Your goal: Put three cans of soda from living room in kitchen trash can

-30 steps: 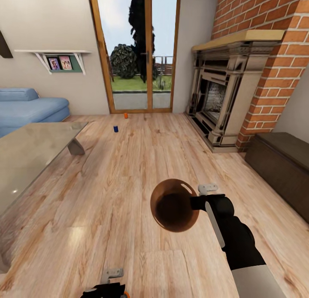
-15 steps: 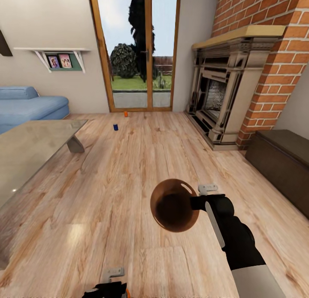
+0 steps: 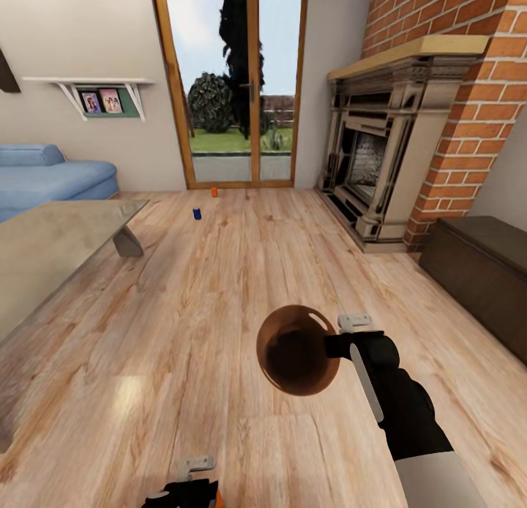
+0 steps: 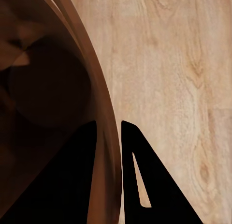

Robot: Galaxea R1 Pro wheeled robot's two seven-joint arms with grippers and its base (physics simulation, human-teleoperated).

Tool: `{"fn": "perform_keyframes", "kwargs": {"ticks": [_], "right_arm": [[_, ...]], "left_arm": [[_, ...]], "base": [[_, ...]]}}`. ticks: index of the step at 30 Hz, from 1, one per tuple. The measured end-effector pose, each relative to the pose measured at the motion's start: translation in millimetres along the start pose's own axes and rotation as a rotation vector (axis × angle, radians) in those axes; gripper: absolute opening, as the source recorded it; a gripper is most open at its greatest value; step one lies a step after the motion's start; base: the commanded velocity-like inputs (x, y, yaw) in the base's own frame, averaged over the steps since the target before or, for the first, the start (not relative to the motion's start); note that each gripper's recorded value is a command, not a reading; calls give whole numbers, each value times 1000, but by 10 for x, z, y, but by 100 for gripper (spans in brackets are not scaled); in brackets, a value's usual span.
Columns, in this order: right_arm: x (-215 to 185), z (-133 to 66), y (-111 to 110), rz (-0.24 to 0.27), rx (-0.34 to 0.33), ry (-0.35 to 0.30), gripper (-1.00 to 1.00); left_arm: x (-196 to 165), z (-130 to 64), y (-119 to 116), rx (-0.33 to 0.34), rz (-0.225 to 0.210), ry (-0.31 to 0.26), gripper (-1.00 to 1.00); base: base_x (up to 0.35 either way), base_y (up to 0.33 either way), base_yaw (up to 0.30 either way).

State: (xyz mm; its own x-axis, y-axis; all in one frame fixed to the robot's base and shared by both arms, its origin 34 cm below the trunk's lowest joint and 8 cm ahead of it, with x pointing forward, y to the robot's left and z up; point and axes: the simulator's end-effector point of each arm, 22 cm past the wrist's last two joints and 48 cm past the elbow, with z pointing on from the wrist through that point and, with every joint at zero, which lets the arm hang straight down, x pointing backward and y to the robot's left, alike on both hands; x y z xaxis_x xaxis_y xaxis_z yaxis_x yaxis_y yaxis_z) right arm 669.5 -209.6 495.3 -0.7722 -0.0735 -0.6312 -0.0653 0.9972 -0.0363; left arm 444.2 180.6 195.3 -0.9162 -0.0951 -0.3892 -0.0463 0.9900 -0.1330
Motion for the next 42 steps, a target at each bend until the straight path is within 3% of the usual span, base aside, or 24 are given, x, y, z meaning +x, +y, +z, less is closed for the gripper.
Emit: {"fn": "perform_keyframes", "kwargs": {"ticks": [17, 42], "right_arm": [[292, 304, 20, -1, -4, 61, -100], [303, 305, 37, -2, -7, 63, -100]], "left_arm": [[259, 171, -10, 1, -9, 39, 100], [177, 170, -128, 17, -9, 9, 100]], "base": [[0, 0, 0], [0, 0, 0]]}}
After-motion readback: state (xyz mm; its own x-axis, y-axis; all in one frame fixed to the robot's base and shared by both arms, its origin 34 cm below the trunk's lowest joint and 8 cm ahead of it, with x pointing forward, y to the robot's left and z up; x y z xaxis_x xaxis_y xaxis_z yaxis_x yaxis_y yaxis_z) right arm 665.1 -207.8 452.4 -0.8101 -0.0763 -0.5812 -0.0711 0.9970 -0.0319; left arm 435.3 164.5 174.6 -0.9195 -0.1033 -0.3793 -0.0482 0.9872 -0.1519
